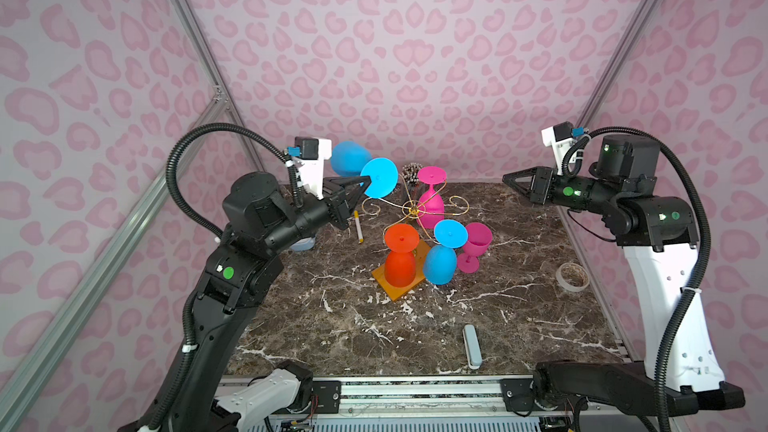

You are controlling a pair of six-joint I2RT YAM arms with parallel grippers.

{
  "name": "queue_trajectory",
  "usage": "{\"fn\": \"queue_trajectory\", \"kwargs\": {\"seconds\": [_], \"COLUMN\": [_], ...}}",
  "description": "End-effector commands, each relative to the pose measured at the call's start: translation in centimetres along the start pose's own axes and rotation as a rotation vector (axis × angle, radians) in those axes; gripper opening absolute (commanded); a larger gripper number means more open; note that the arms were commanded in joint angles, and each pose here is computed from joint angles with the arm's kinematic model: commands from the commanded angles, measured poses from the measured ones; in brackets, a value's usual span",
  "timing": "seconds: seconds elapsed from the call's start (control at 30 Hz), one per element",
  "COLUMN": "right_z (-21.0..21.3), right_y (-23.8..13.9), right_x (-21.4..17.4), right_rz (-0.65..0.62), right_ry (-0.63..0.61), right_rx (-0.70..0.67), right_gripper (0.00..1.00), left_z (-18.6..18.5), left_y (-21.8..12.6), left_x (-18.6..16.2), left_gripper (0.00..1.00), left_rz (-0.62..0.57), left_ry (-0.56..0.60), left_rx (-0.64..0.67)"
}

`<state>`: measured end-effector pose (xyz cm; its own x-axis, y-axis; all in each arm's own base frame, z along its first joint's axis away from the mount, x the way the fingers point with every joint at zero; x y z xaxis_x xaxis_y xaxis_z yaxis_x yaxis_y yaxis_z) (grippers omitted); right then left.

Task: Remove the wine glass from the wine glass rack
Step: 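Lift the blue glass off the rack with the left gripper while the right gripper approaches, then close the right gripper on the blue glass stem beside the left gripper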

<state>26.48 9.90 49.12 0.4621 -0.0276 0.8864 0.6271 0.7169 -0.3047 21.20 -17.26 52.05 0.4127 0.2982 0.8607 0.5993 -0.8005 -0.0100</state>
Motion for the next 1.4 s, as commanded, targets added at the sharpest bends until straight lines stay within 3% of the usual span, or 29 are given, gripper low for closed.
{"fn": "queue_trajectory", "kwargs": {"seconds": [0.0,0.3,0.67,1.0,1.37], "right_z": [1.6,3.1,3.8,4.1,3.0], "right_y": [-0.3,-0.8,-0.3,0.9,1.5], "right_x": [1.6,1.2,-1.3,-2.8,-4.2], "right_rz": [-0.063,-0.082,-0.028,0.022,0.071], "right_ry": [0.009,0.045,0.065,0.062,0.072], "right_rx": [0.117,0.239,0.277,0.277,0.223], "right_gripper": [0.23,0.28,0.31,0.31,0.31], "left_z": [-2.6,-5.2,-6.6,-7.2,-7.7], "left_y": [1.8,6.8,10.3,12.8,13.2], "left_x": [0.8,-3.3,-7.1,-9.8,-10.6], "left_gripper": [0.04,0.04,0.04,0.04,0.04], "left_rz": [-0.026,0.039,0.086,0.134,0.135], "left_ry": [0.258,0.604,0.882,0.974,1.017], "left_rx": [-0.113,-0.204,-0.231,-0.234,-0.232]}}
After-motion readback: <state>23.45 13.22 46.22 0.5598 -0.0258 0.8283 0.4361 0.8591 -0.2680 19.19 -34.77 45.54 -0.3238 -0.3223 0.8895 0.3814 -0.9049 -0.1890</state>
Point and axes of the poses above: each gripper's point midway between its finger pads, its own y axis out along the fingers, its own z axis along the line the jaws close on, x = y × z, the point moved 6 cm from there along -y, back along the fingers, and after that the axes turned 15 degrees about -y, right-handed, at the moved point
